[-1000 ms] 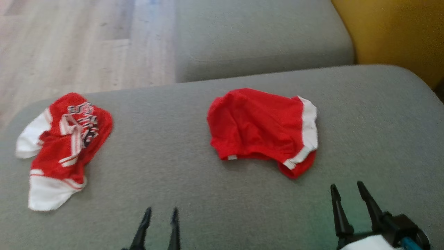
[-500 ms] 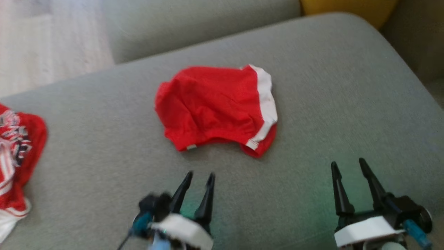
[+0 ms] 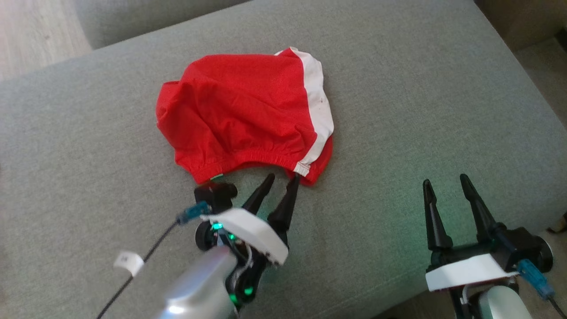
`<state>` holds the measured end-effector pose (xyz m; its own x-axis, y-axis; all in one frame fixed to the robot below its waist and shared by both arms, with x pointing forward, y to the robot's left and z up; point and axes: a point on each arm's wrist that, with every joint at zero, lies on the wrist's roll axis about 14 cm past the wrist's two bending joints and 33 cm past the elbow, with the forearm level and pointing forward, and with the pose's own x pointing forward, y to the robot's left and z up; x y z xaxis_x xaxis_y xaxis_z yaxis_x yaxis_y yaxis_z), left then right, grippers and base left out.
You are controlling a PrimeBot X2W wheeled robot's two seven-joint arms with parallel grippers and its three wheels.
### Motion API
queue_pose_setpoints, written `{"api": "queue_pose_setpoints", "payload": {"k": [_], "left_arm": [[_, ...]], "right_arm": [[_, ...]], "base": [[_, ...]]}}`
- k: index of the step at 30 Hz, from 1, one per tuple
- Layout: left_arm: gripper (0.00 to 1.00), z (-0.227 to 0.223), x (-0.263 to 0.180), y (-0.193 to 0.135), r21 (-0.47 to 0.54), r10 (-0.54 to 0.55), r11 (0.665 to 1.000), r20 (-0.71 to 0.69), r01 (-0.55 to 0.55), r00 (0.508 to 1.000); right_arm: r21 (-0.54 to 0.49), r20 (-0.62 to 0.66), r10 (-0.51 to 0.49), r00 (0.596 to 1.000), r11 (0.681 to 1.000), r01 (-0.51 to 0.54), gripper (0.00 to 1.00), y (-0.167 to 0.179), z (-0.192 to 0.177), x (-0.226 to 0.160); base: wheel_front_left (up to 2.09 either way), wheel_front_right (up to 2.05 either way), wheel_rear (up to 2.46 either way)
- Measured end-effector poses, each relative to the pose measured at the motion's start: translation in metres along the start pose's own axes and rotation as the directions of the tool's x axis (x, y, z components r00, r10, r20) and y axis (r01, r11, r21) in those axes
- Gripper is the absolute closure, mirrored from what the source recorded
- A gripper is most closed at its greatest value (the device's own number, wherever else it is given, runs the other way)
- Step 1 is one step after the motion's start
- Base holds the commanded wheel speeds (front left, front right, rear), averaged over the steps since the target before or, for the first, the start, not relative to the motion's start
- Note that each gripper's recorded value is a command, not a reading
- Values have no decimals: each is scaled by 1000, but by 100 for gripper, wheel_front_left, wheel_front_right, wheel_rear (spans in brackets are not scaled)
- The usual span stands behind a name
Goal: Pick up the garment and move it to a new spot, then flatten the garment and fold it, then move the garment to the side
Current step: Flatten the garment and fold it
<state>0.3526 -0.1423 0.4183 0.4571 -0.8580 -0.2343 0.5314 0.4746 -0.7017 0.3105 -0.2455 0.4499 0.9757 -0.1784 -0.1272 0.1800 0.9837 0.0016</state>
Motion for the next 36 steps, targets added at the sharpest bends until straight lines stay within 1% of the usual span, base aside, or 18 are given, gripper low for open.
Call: {"api": "queue_pose_setpoints", "payload": {"k": [3,5,12,15,16,17,19,20,21,22,26,29,36], "left_arm": [[0,1,8,-3,-69,-19,997,-26,18,999],[0,2,13,-7,-97,-35,995,-43,30,998],[0,-1,21,-12,-120,-64,991,-85,54,994],[0,-4,22,-15,-114,-74,991,-94,63,993],[4,-5,22,-16,-115,-77,991,-98,65,992],[17,-6,22,-17,-114,-79,991,-99,68,992],[51,-11,21,-20,-107,-86,991,-107,75,990],[61,-12,21,-21,-109,-89,991,-110,77,990],[79,-13,21,-22,-110,-93,991,-111,80,989],[100,-15,21,-24,-110,-96,990,-116,84,989],[100,-16,21,-27,-106,-106,990,-118,94,987],[100,-12,20,-27,-98,-107,990,-90,99,990],[100,-3,6,-21,-65,-74,995,-28,72,997]], "right_arm": [[-3,-10,-5,1000,1000,5,0,-1,-2,2],[-5,-12,-5,1000,1000,5,0,-1,-3,3],[-5,-22,-8,1000,1000,7,0,-2,-5,4],[-2,-18,-8,1000,1000,8,0,-2,-4,6],[-2,-16,-8,1000,1000,8,0,-2,-4,6],[-2,-15,-8,1000,1000,8,0,-2,-3,6],[-2,-14,-10,1000,1000,10,0,-3,-3,5],[-2,-13,-11,1000,1000,11,0,-3,-2,5],[-2,-12,-12,1000,1000,12,0,-3,-2,5],[-2,-12,-13,1000,1000,13,0,-3,-2,4],[-2,-12,-14,1000,1000,14,0,-4,-2,4],[-1,-11,-9,1000,1000,9,0,-3,-2,6],[10,5,24,1000,1000,-24,0,7,1,9]], "base": [[0,0,0],[0,0,0],[0,0,0],[0,0,0],[0,0,0],[0,0,0],[0,0,0],[0,0,0],[0,0,0],[0,0,0],[0,0,0],[0,0,0],[0,0,0]]}}
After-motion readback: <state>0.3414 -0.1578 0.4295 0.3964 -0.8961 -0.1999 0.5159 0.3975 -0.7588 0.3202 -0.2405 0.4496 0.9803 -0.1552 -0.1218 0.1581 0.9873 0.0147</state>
